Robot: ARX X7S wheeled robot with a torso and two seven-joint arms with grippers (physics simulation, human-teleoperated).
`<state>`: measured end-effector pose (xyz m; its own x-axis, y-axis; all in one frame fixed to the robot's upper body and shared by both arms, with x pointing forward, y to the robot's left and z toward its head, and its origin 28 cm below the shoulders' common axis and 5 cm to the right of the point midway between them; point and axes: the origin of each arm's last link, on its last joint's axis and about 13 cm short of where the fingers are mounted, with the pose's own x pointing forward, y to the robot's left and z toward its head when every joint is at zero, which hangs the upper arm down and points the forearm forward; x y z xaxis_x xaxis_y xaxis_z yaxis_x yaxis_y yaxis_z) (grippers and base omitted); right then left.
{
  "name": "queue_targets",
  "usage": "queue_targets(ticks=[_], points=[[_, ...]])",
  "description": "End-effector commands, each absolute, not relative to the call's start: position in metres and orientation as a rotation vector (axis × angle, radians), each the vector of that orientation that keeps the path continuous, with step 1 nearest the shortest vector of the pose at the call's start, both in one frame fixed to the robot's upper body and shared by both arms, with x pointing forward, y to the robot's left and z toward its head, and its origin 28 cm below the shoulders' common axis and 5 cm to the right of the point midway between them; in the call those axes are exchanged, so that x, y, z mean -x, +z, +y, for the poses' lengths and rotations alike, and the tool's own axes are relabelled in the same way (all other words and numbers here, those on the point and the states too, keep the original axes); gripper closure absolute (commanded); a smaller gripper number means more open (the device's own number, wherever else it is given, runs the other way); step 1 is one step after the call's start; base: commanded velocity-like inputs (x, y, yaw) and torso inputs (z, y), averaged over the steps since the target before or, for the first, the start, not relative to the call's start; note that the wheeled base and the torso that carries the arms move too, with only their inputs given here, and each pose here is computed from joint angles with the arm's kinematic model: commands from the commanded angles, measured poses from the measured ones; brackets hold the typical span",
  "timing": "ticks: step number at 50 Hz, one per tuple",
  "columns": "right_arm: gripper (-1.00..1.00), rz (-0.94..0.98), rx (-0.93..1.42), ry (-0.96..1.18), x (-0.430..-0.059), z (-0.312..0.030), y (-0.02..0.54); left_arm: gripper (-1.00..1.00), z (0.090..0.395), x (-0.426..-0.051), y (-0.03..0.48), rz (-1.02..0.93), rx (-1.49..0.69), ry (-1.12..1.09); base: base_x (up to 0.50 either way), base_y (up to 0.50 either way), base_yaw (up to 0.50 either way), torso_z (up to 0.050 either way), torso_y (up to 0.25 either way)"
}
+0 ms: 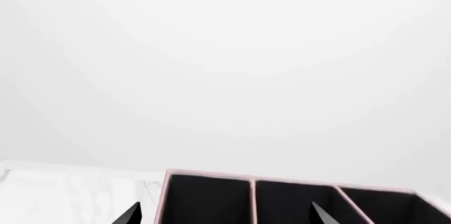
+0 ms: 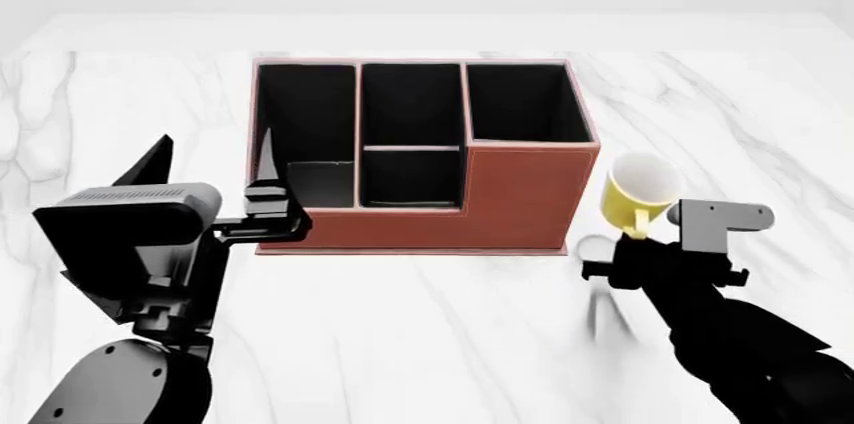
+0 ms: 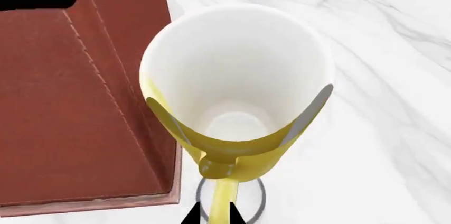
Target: Pick up the yellow and white mug and place it to the right of the caddy.
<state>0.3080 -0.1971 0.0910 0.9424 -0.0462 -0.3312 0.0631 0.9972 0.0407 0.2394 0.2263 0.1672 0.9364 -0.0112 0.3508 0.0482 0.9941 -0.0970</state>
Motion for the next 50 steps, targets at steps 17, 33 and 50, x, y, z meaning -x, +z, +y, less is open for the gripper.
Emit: queue_targets(ticks=[17,33,50], points=[[1.00,0.368,-0.034,-0.067,-0.341,-0.207,0.091,-1.00,0.225,-0.244,0.161,-0.341,0.090,-0.029,0.00,0.00,0.00,0.000,0.001],[1.00,0.422,-0.029,-0.054,-0.359,-0.206,0.082,-1.00,0.224,-0.247,0.158,-0.333,0.081,-0.025,0.00,0.00,0.00,0.001,0.001],[1.00,0.438,-0.028,-0.050,-0.370,-0.204,0.080,-1.00,0.224,-0.248,0.158,-0.332,0.081,-0.024,0.00,0.00,0.00,0.000,0.001]])
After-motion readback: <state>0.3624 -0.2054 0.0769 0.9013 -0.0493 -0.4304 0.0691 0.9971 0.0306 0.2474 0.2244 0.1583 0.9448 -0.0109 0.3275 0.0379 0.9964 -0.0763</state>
